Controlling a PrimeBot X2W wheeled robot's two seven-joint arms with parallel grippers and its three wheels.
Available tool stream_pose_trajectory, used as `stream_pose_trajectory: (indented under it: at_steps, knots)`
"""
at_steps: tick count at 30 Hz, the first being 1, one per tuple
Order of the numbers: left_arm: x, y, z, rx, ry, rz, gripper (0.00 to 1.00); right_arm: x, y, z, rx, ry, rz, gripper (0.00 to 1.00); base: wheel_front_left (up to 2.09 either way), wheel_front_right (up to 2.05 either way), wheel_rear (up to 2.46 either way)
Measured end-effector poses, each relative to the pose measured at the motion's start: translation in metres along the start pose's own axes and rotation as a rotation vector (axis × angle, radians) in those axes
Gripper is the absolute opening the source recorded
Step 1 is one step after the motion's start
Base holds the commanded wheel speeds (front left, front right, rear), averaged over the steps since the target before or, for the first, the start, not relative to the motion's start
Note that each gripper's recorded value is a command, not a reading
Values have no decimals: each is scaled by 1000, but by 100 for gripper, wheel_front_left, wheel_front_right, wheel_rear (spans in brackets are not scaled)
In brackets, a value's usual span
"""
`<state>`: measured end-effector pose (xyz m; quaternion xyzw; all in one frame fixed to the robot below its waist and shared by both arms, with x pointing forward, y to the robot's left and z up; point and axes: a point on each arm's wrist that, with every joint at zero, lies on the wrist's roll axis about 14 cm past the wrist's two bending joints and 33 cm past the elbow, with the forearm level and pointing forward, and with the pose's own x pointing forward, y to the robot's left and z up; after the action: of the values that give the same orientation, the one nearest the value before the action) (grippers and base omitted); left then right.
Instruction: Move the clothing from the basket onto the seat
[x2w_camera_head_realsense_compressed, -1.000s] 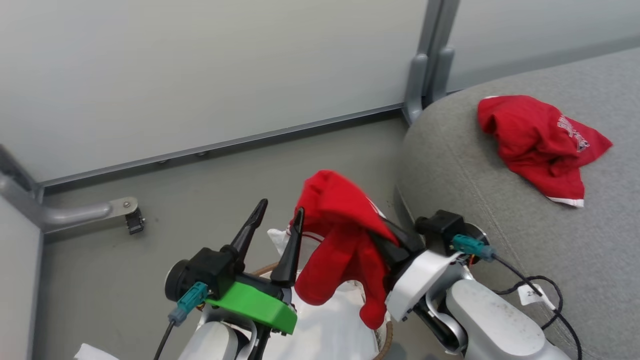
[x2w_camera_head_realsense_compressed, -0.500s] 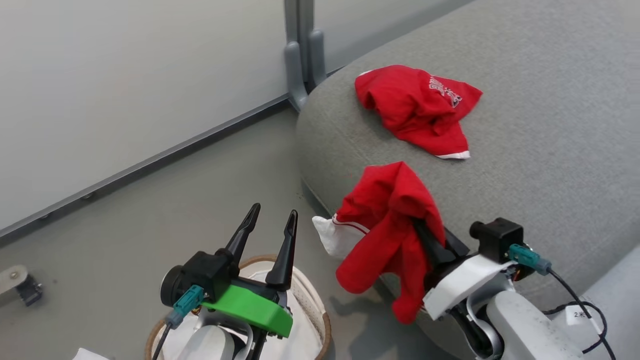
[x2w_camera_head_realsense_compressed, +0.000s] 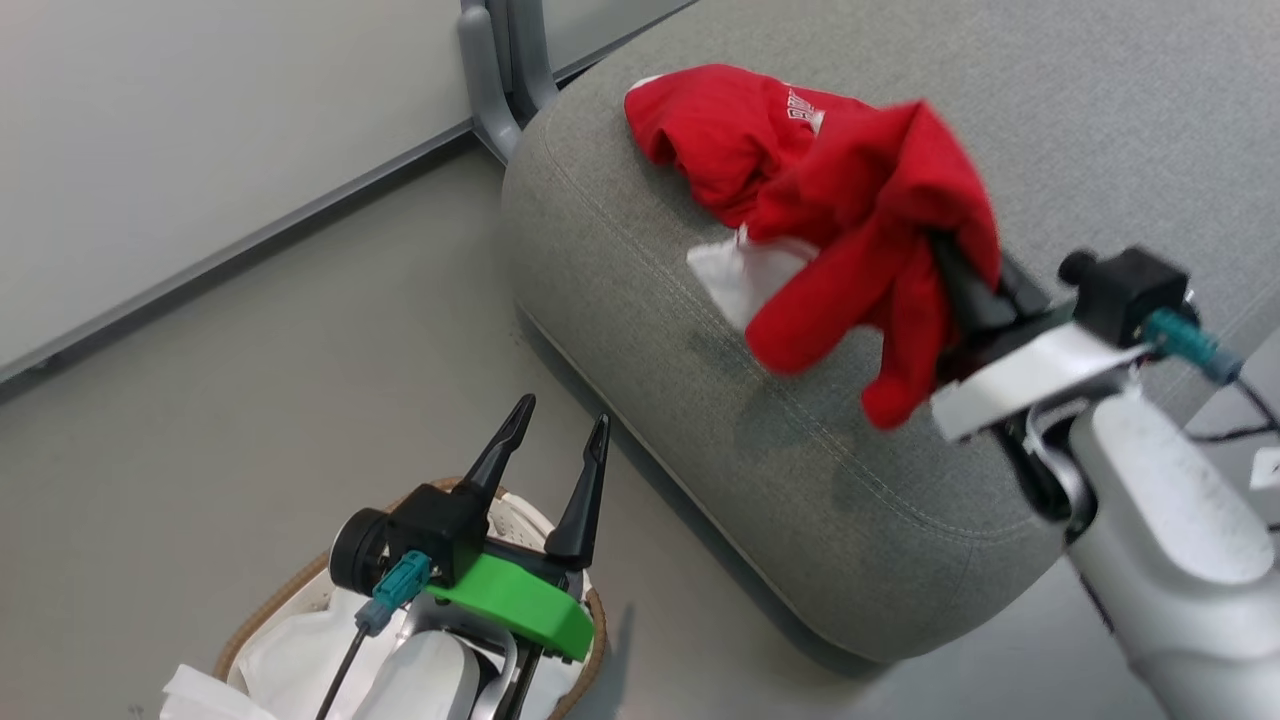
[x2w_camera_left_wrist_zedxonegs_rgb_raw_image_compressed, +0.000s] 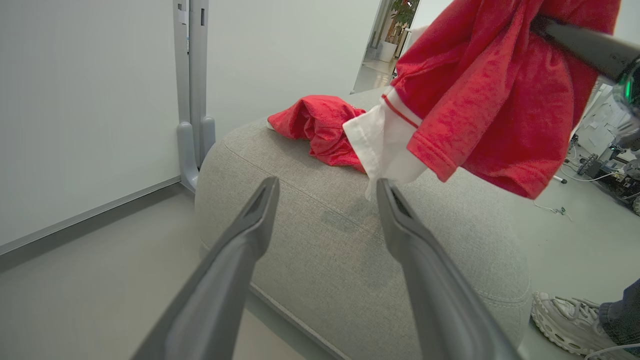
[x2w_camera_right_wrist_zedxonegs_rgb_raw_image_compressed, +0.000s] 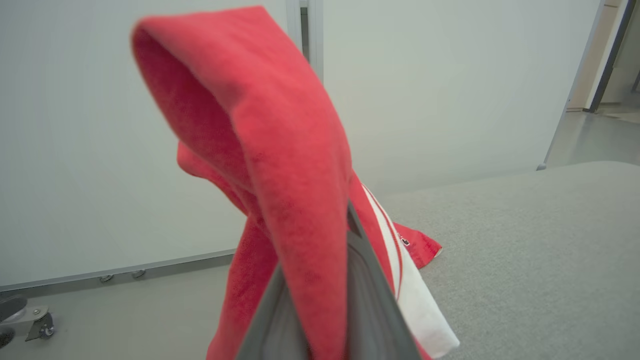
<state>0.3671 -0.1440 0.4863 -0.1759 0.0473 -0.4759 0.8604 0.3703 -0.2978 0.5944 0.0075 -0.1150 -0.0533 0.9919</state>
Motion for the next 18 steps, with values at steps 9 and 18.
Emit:
stream_pose_trajectory:
  at_steps: [9,18]
  knots:
    - [18,25,-15,-3,12,-6,100,95,-40,68,-293,-126,-6,0,0,0,0]
    - [16,70,-18,-6,-9,65,100,166,-54,18,-385,2,-29,0,0,0,0]
